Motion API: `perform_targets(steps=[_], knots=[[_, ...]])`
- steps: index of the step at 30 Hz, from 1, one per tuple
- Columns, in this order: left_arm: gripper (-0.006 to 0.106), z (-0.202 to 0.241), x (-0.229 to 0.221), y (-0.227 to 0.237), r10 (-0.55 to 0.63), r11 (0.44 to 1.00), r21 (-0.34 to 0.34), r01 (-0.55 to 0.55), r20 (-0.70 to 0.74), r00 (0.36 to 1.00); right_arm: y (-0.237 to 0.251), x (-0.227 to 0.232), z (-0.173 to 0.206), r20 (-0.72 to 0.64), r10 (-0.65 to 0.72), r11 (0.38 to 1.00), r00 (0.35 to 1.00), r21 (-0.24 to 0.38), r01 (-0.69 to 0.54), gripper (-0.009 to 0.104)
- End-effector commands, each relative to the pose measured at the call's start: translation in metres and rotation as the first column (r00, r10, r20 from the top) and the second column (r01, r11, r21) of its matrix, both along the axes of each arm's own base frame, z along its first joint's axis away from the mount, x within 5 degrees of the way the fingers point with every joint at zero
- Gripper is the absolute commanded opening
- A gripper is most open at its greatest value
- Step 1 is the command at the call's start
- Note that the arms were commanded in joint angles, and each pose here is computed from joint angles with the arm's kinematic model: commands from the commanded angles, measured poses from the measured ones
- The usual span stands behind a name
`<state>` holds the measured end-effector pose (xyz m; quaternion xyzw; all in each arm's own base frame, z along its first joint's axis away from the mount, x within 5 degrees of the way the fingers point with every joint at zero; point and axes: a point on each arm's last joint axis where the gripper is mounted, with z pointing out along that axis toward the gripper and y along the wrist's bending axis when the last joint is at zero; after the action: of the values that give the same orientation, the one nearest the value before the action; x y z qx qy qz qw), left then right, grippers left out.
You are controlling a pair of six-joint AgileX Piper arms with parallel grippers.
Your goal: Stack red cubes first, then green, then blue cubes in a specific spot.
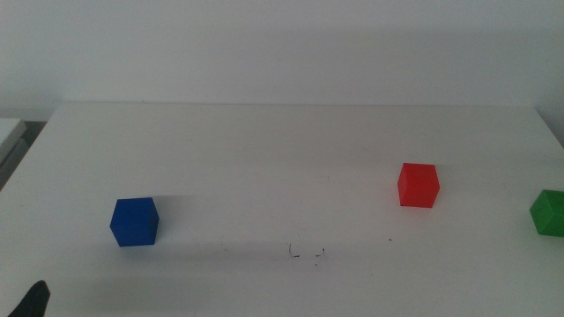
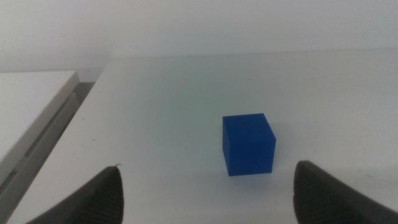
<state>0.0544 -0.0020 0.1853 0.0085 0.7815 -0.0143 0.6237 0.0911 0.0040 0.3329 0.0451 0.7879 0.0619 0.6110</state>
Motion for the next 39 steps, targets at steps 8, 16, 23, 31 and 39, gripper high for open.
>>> perform_targets(steps=[8, 16, 23, 31, 39], knots=[[0.094, 0.001, 0.000, 0.000, 0.002, 1.000, -0.003, -0.001, 0.016, 1.000, 0.014, 0.098, 0.075, -0.452, 0.049, 0.999, 0.891, 0.038, -0.036, 0.085], [0.094, 0.001, 0.000, 0.000, 0.002, 1.000, -0.003, -0.001, 0.016, 1.000, 0.055, 0.180, 0.066, -0.583, 0.136, 0.988, 0.801, 0.017, -0.155, 0.085], [0.094, 0.001, 0.000, 0.000, 0.002, 1.000, -0.003, -0.001, 0.016, 1.000, 0.077, 0.236, 0.014, -0.702, 0.086, 0.987, 0.707, -0.034, -0.155, 0.085], [0.094, 0.001, 0.000, 0.000, 0.002, 1.000, -0.003, -0.001, 0.016, 1.000, 0.094, 0.292, -0.040, -0.791, 0.058, 0.987, 0.609, -0.048, -0.155, 0.085], [0.094, 0.001, 0.000, 0.000, 0.002, 1.000, -0.003, -0.001, 0.016, 1.000, 0.100, 0.320, -0.094, -0.850, -0.012, 0.998, 0.527, -0.045, -0.050, 0.085]])
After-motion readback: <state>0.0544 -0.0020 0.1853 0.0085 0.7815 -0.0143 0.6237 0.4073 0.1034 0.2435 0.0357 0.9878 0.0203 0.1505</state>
